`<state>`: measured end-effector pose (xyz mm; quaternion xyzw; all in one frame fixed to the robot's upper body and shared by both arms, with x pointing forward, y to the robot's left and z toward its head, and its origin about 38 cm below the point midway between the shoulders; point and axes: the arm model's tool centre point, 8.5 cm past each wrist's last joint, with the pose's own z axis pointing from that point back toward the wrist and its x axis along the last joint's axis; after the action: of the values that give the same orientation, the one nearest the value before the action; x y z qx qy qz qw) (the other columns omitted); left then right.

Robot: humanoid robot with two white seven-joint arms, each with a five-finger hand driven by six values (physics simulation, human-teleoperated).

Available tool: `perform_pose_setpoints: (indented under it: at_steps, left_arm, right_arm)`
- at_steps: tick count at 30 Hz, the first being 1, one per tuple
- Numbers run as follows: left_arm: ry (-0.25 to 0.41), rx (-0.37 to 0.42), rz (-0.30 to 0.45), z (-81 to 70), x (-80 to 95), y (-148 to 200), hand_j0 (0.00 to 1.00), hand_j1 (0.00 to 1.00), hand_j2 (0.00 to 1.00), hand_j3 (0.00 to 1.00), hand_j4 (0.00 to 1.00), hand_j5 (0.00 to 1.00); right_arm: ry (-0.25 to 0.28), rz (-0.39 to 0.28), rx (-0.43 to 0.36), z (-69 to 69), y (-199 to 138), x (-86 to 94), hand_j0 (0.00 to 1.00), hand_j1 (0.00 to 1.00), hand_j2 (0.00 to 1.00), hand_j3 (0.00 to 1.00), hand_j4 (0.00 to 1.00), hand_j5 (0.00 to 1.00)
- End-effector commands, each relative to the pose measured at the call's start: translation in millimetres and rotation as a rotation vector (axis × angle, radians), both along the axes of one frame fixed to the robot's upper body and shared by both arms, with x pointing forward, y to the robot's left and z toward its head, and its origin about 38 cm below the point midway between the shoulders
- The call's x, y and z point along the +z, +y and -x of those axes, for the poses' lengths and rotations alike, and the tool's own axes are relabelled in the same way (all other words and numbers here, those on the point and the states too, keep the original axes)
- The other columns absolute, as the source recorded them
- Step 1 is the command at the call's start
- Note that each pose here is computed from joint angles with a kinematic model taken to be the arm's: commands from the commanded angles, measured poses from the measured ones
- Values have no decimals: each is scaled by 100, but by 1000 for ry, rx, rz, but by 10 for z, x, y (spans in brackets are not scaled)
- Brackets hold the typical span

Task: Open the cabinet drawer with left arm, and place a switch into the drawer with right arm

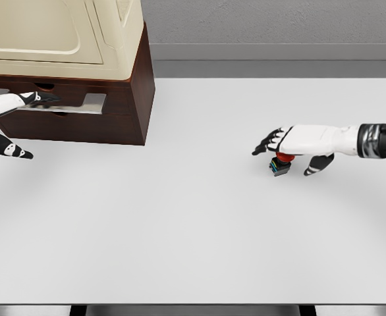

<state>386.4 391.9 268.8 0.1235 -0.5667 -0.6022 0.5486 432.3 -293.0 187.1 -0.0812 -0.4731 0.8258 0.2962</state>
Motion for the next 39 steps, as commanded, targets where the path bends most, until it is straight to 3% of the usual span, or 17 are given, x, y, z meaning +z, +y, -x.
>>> perform_pose_setpoints:
  at_steps: [1, 10, 14, 20, 39]
  left_arm:
    - [2, 9, 2, -12, -14, 22, 98, 98, 98, 98, 98, 98]
    - [10, 23, -6, -42, -97, 52, 98, 98, 98, 98, 98, 98]
    - [14, 19, -6, -39, -105, 41, 89, 89, 89, 89, 89, 89]
    - [37, 9, -10, -17, -185, 18, 87, 87, 87, 87, 87, 87]
    - [40, -85, 15, 83, -64, -74, 87, 87, 87, 87, 87, 87]
  right_arm:
    - [8, 0, 0, 8, 7, -24, 100, 100, 100, 100, 100, 100]
    - [4, 10, 3, 3, 10, -23, 100, 100, 100, 100, 100, 100]
    - [2, 9, -3, -30, 9, -16, 100, 100, 100, 100, 100, 100]
    - [3, 9, -1, -30, 20, -20, 100, 100, 100, 100, 100, 100]
    - [-4, 14, 6, -25, 24, 10, 100, 100, 100, 100, 100, 100]
